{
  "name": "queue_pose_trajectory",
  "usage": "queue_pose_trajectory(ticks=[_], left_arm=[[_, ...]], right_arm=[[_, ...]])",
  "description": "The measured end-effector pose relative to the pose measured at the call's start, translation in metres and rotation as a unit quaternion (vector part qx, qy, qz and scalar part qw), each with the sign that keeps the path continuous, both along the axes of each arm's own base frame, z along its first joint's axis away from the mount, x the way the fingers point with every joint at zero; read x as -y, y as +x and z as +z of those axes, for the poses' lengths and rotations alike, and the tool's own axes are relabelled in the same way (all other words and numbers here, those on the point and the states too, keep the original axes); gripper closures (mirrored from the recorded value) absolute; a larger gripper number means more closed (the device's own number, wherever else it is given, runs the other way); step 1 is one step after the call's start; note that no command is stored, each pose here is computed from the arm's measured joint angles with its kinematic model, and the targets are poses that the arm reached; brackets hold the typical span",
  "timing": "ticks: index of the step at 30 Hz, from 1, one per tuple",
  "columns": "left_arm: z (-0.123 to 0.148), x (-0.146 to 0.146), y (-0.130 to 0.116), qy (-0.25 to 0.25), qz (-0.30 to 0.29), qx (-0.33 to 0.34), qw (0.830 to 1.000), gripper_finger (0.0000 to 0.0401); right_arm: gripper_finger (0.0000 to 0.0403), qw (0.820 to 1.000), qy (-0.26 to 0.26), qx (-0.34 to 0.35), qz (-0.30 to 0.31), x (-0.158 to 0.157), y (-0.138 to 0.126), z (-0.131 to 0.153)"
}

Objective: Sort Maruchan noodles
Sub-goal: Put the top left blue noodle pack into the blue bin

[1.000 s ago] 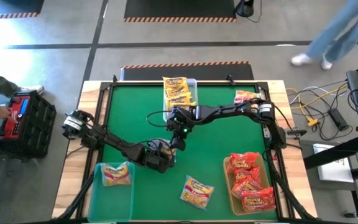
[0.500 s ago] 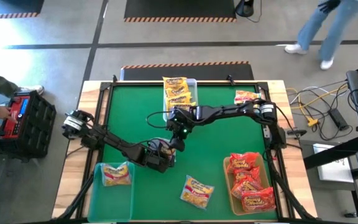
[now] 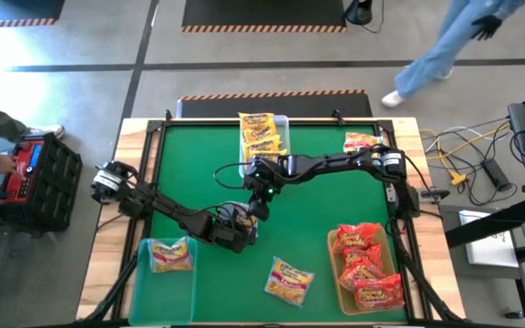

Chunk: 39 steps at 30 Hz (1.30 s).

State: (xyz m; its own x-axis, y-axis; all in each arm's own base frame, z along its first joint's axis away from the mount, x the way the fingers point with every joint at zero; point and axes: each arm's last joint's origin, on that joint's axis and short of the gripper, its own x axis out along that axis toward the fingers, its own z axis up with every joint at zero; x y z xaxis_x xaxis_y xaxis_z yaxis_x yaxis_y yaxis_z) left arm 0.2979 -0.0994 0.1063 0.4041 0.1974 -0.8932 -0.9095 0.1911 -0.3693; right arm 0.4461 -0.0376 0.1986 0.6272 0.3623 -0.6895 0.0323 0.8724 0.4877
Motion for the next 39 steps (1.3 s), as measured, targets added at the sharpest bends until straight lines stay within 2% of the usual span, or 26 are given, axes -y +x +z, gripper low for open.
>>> queue_pose_trajectory(ticks=[5,19,23,32,39], left_arm=[[0.000,0.000,0.000,0.000,0.000,0.000,1.000,0.0304],[0.000,0.000,0.000,0.000,0.001,0.002,1.000,0.0304],[0.000,0.000,0.000,0.000,0.001,0.002,1.000,0.0304],[0.000,0.000,0.000,0.000,0.001,0.002,1.000,0.0304],[0.000,0.000,0.000,0.000,0.001,0.002,1.000,0.0304]], right_arm=[[0.0140,1.000,-0.016,0.009,0.022,-0.004,0.001,-0.002],[0.0140,0.999,-0.025,0.025,0.033,-0.006,0.009,-0.014],[0.0140,0.998,-0.051,0.029,0.030,-0.005,0.009,-0.014],[0.0144,0.997,-0.056,0.043,0.018,0.002,0.008,0.003],[0.0134,0.998,-0.054,0.036,0.019,0.001,0.009,-0.002]])
